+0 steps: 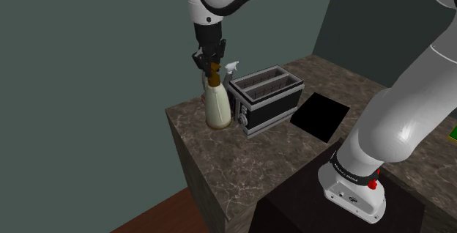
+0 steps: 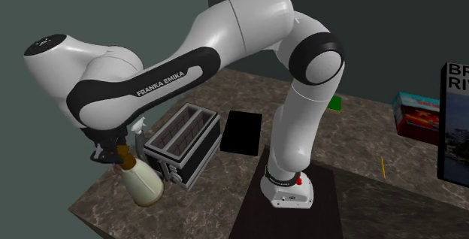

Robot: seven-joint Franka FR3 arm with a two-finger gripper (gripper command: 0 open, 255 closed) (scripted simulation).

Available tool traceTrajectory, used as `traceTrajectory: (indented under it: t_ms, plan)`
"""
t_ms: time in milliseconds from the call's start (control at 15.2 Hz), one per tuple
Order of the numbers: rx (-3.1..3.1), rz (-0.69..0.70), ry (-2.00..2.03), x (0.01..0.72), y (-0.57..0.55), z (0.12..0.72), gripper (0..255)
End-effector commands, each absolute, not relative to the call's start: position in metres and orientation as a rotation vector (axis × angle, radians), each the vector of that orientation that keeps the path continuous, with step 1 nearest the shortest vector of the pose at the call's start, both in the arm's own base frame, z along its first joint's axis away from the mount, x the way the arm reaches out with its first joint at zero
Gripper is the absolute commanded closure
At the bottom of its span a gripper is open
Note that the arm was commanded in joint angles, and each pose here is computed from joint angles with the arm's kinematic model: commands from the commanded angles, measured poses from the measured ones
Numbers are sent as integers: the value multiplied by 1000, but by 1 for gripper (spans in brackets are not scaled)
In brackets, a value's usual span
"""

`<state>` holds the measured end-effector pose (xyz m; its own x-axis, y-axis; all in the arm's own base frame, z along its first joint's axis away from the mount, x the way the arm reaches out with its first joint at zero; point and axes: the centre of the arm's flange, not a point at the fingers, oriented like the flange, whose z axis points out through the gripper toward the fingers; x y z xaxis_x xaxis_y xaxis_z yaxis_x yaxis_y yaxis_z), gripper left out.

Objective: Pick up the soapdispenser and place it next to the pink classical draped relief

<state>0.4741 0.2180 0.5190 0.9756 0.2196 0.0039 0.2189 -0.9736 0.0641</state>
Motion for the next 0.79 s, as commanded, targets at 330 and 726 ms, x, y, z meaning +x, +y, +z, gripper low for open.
traceTrajectory:
  t_ms: [330, 726]
  plan:
    - [3060, 19, 340, 474, 218, 482, 255]
    - [3060, 19, 340, 474, 218, 451, 255]
